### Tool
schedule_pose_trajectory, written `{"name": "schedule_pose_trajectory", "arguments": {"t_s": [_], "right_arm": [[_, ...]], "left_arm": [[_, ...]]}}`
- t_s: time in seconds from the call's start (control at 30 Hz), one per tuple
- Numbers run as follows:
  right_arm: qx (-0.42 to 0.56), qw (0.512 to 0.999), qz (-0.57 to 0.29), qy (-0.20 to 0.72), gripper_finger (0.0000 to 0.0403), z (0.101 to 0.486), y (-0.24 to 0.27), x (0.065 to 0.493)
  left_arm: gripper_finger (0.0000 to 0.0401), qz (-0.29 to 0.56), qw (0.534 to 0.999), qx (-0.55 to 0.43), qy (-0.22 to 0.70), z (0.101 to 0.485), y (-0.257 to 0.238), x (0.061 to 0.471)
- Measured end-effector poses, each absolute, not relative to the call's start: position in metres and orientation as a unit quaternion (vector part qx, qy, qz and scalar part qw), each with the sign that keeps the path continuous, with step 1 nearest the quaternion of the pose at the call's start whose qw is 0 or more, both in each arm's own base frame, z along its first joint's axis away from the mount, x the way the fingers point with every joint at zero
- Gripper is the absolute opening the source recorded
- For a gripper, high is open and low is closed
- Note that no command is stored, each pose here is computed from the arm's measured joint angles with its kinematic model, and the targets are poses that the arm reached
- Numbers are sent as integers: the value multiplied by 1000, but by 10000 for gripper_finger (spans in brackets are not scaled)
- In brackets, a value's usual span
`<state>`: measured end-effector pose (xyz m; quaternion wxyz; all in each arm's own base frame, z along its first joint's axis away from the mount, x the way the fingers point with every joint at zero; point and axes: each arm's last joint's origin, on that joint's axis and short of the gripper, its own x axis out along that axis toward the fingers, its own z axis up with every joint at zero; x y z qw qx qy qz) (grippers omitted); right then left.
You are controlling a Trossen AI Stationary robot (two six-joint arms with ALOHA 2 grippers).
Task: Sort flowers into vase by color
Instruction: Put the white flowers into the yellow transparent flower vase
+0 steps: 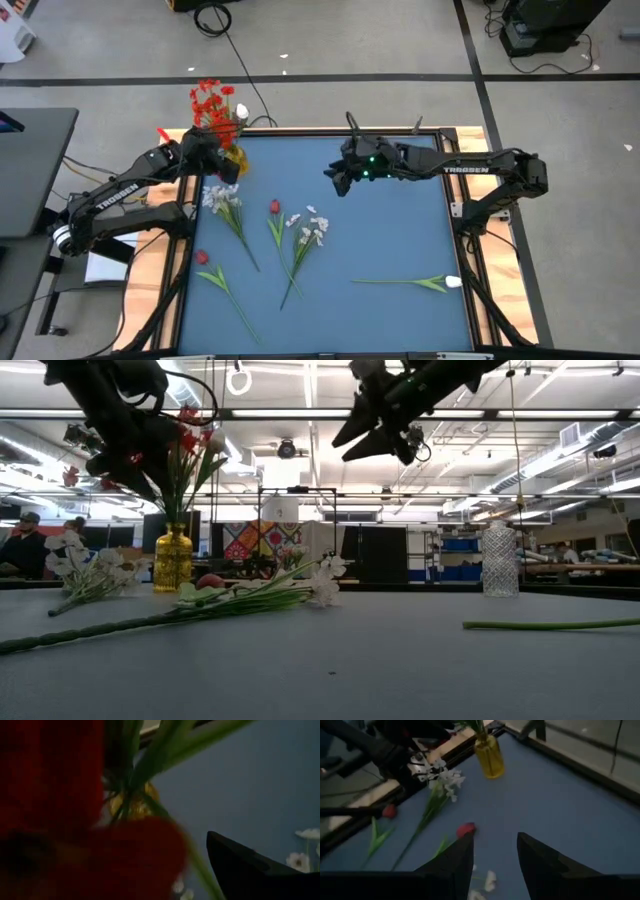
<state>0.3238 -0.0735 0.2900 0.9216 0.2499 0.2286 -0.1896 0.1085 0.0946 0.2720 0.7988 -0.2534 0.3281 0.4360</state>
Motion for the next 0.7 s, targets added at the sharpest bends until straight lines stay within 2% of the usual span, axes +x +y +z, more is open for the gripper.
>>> {"name": "schedule_pose_trajectory", "arguments": {"t_s": [0.13, 0.3, 0.7], "right_arm": [[302, 907, -183, 229, 160, 277, -65, 329], [305, 909, -170, 229, 160, 273, -55, 336], [313, 916, -137, 208, 160, 278, -45, 341]], "left_arm": [[231, 429, 783, -250, 373, 271, 89, 103], [231, 427, 771, -254, 399, 270, 85, 99], [231, 431, 780, -263, 370, 272, 84, 105]]}}
